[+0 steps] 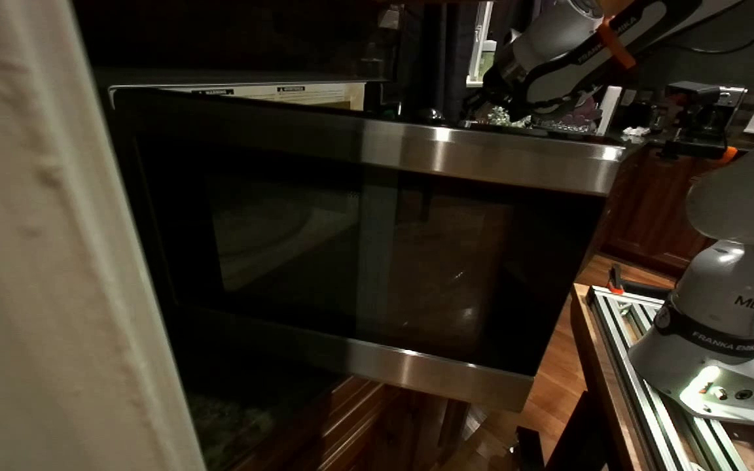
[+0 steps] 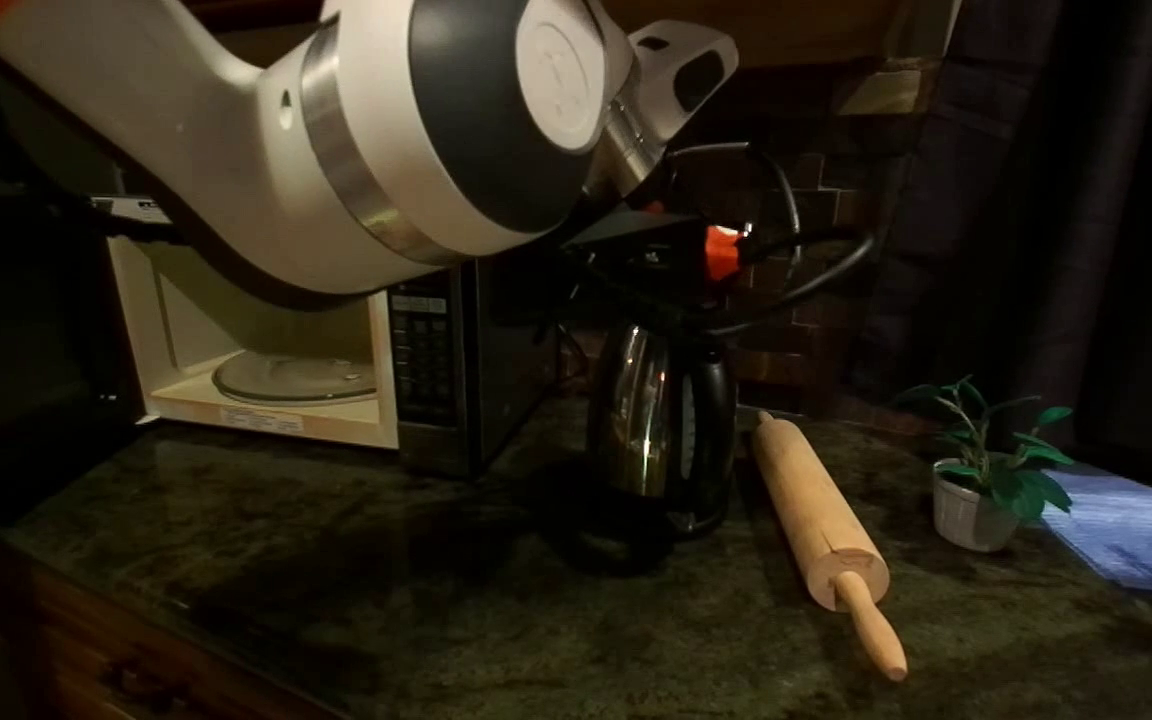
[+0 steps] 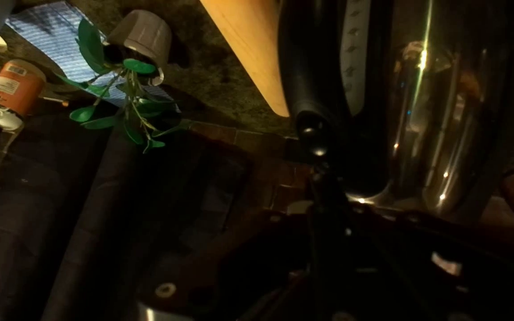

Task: Press the button on the electric kettle

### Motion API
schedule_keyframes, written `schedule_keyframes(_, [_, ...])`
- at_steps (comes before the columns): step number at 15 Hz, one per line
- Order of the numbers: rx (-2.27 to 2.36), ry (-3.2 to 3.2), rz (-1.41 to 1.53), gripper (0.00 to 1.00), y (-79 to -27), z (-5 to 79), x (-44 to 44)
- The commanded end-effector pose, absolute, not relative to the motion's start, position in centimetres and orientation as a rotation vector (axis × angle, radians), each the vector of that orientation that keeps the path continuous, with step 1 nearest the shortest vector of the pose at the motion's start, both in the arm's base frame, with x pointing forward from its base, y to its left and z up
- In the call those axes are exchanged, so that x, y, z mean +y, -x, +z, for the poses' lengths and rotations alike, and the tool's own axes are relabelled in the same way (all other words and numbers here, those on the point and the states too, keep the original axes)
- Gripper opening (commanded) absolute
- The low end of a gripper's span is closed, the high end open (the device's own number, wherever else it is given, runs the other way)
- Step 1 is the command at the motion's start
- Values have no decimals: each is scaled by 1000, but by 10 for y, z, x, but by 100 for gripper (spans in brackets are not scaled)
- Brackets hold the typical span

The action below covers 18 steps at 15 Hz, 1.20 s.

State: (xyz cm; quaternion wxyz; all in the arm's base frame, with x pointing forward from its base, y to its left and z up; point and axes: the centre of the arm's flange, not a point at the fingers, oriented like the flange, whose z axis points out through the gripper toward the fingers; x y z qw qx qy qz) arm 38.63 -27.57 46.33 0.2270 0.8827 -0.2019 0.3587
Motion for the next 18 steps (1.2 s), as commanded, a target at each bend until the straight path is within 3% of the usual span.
schedule_keyframes(1, [-555,-2451,873,0,-392,448,-255])
schedule_keyframes(18, [-688,-2323,790,0,-396,451,-260])
